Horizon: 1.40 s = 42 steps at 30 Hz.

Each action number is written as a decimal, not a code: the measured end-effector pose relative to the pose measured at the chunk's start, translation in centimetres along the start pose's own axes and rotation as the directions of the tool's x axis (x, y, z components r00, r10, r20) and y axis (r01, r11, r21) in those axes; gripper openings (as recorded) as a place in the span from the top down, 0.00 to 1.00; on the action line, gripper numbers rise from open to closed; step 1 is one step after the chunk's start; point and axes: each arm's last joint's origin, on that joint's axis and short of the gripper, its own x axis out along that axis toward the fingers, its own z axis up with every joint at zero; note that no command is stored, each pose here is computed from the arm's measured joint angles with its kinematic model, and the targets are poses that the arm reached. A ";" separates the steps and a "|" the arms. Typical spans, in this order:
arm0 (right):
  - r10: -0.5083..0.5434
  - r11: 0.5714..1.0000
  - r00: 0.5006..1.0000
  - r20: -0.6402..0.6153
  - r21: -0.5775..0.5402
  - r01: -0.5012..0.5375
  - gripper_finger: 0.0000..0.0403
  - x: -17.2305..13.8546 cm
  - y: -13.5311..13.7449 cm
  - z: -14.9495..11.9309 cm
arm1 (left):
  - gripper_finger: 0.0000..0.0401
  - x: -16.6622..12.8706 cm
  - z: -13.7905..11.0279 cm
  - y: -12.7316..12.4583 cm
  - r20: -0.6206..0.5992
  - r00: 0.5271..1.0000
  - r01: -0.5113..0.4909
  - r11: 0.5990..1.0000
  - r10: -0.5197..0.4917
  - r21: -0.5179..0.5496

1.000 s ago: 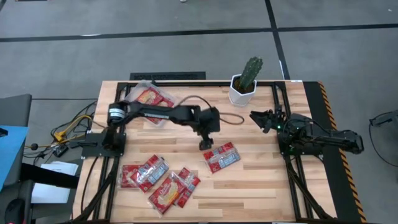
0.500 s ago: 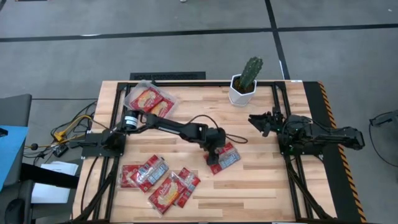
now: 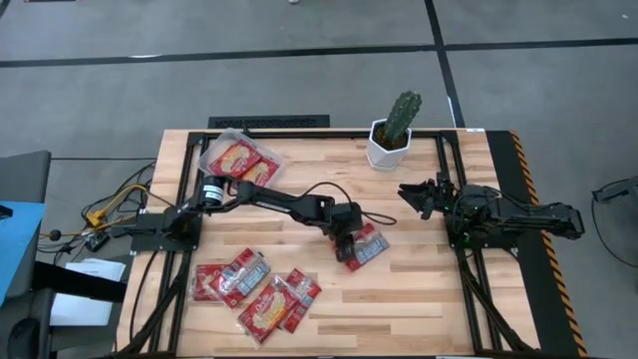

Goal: Sort popcorn bags into baskets
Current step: Put the red popcorn bag into the transparent bin

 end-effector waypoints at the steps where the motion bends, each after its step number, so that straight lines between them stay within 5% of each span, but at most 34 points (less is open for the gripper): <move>1: 0.000 1.000 1.000 0.000 0.000 0.000 0.35 0.0 0.0 0.0 | 0.97 -0.3 0.0 0.2 -0.009 1.000 0.006 1.000 -0.006 -0.010; 22: -0.004 1.000 1.000 0.004 0.000 0.004 0.35 0.0 0.0 0.0 | 1.00 -15.9 1.7 5.3 -0.009 0.990 -0.141 0.984 0.141 -0.105; 32: -0.009 1.000 1.000 0.010 0.003 0.009 0.35 0.0 0.0 0.0 | 1.00 -25.6 -0.8 10.8 -0.085 0.904 -0.427 0.889 0.418 -0.165; 42: -0.030 1.000 0.999 0.029 0.000 0.030 0.35 0.0 -0.1 0.1 | 1.00 -32.5 -4.2 15.0 -0.172 0.816 -0.577 0.783 0.551 -0.230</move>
